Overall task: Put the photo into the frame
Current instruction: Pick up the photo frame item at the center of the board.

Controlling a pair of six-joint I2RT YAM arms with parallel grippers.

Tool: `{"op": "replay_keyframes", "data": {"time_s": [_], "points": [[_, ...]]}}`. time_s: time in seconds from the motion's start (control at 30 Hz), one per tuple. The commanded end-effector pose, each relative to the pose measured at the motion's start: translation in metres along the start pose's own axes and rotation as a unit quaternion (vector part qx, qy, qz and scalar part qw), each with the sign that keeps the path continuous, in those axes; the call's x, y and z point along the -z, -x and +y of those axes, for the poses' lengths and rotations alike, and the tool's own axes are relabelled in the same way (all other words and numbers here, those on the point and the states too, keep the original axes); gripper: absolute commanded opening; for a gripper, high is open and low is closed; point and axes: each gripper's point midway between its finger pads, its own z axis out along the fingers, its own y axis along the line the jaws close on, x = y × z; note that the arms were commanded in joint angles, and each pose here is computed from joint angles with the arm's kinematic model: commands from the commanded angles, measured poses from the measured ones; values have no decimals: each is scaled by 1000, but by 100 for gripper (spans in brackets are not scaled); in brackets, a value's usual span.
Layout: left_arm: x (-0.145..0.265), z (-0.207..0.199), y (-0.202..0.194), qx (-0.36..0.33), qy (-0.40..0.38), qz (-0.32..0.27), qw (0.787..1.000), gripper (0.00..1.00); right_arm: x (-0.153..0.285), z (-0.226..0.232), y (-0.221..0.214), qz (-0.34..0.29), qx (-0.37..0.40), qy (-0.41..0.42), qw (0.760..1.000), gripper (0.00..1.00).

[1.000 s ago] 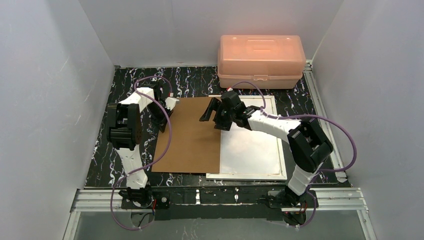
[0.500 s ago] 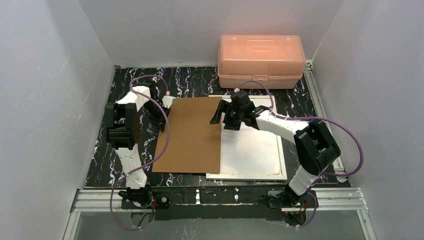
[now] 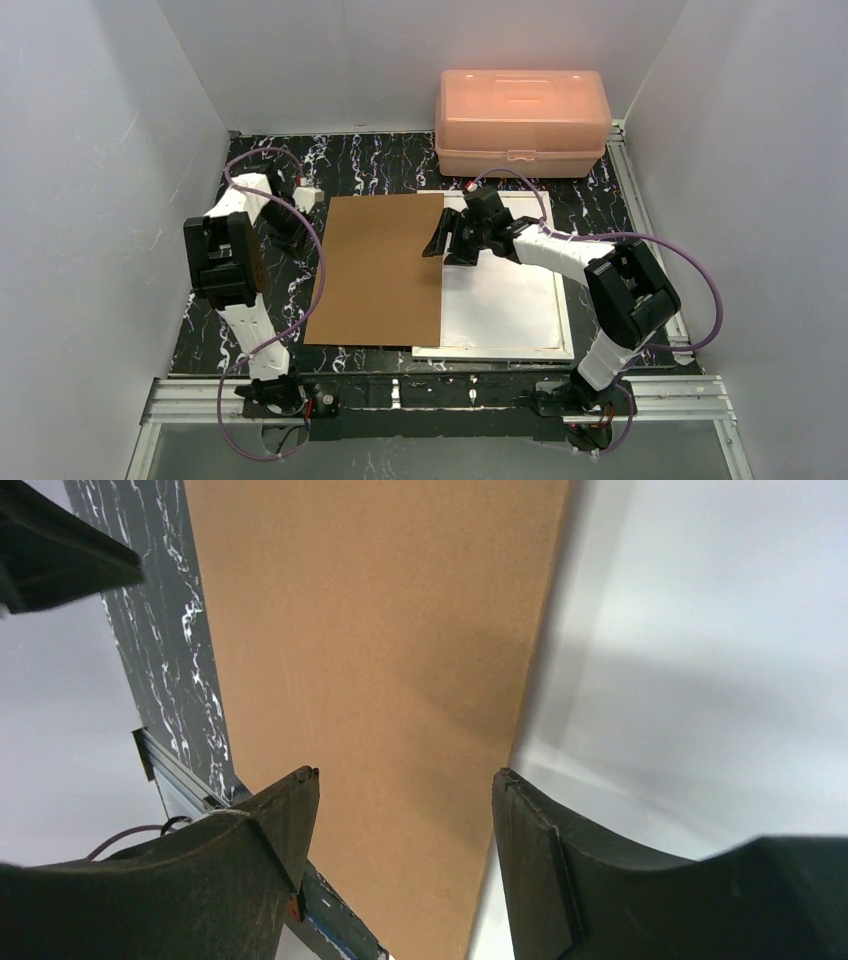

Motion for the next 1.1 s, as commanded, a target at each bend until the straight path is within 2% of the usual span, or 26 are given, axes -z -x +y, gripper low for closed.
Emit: {"op": "replay_keyframes", "data": {"time_s": [0.0, 0.37, 1.07], "points": [[-21, 1, -20, 0, 12, 30, 999, 19, -4, 1, 1, 0, 1, 19, 1000, 71], [-46, -15, -24, 11, -13, 48, 999, 17, -10, -11, -7, 11, -6, 7, 1000, 67], [-64, -31, -28, 12, -42, 60, 997, 10, -20, -3, -11, 10, -38, 55, 998, 58]]}}
